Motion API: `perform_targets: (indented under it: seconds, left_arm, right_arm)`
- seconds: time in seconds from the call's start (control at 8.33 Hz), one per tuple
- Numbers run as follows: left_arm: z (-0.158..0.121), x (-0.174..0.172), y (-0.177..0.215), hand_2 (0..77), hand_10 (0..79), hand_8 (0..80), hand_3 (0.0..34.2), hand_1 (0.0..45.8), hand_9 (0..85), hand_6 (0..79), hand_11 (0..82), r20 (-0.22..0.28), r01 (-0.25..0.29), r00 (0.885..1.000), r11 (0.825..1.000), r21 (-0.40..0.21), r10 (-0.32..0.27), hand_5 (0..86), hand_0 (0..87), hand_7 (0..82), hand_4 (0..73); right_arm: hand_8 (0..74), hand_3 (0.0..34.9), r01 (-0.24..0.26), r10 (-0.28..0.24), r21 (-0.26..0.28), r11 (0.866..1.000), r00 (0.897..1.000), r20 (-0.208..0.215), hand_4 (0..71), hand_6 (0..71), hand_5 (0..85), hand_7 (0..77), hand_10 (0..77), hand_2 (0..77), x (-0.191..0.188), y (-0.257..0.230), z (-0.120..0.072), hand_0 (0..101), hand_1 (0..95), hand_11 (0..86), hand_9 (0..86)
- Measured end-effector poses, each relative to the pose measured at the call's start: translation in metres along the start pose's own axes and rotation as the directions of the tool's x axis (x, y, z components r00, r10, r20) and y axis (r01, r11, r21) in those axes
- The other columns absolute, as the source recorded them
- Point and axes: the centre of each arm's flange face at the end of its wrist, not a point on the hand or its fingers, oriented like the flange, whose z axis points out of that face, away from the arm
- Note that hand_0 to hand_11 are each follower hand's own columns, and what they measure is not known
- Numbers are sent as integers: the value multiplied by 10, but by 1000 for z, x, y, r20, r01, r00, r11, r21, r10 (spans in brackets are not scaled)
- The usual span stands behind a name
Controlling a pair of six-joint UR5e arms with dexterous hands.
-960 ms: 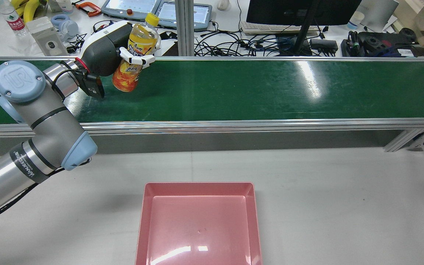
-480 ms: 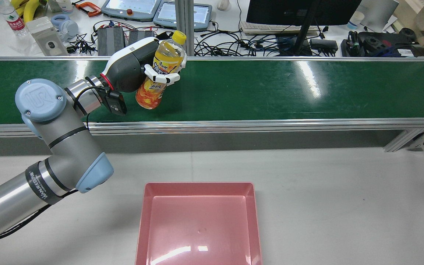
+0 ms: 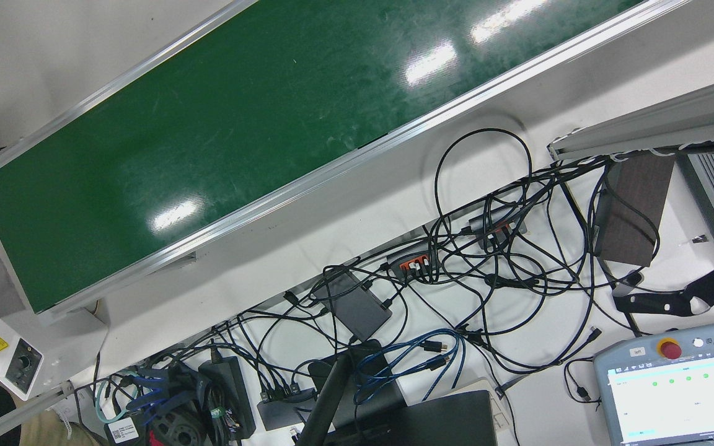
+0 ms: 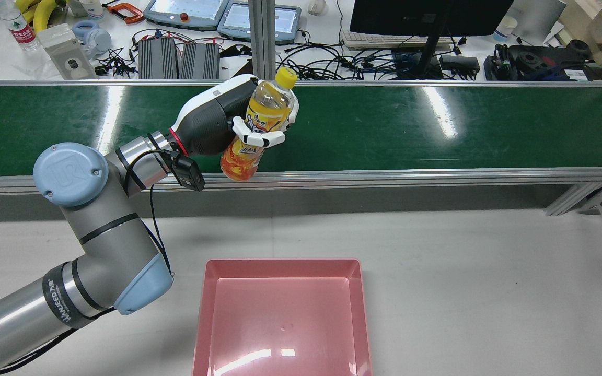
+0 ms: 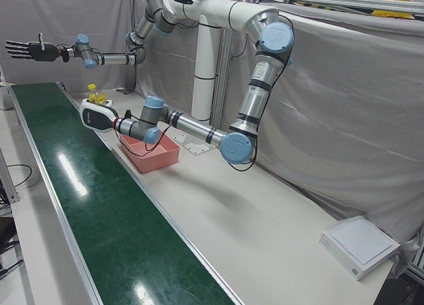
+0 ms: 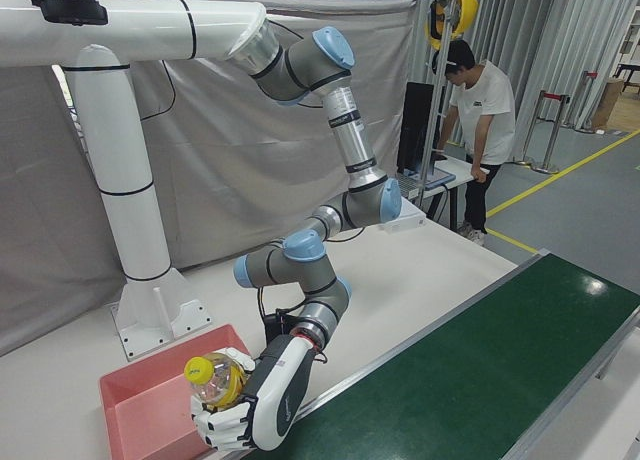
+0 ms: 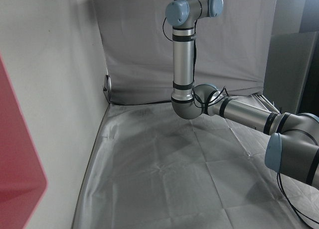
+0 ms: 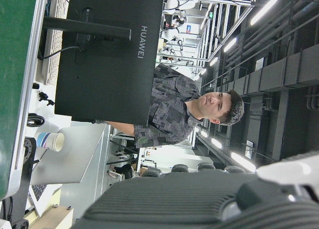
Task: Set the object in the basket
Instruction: 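Lift the bottle off the belt and carry it toward the pink tray, then lower the bottle into the pink tray and open the left hand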
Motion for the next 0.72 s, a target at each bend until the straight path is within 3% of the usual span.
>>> perform_targets:
  seconds: [0.72]
  left_arm:
    - [-42,-124,76,502,665,622,0,49,698,627,682,114,71,992,987,-144,-55,453,534,589,556]
  right_arm:
    - [0,3,0,0,0,1000,1000,1,0,0,0,5,0,5,0,0,0,3,0,0,0]
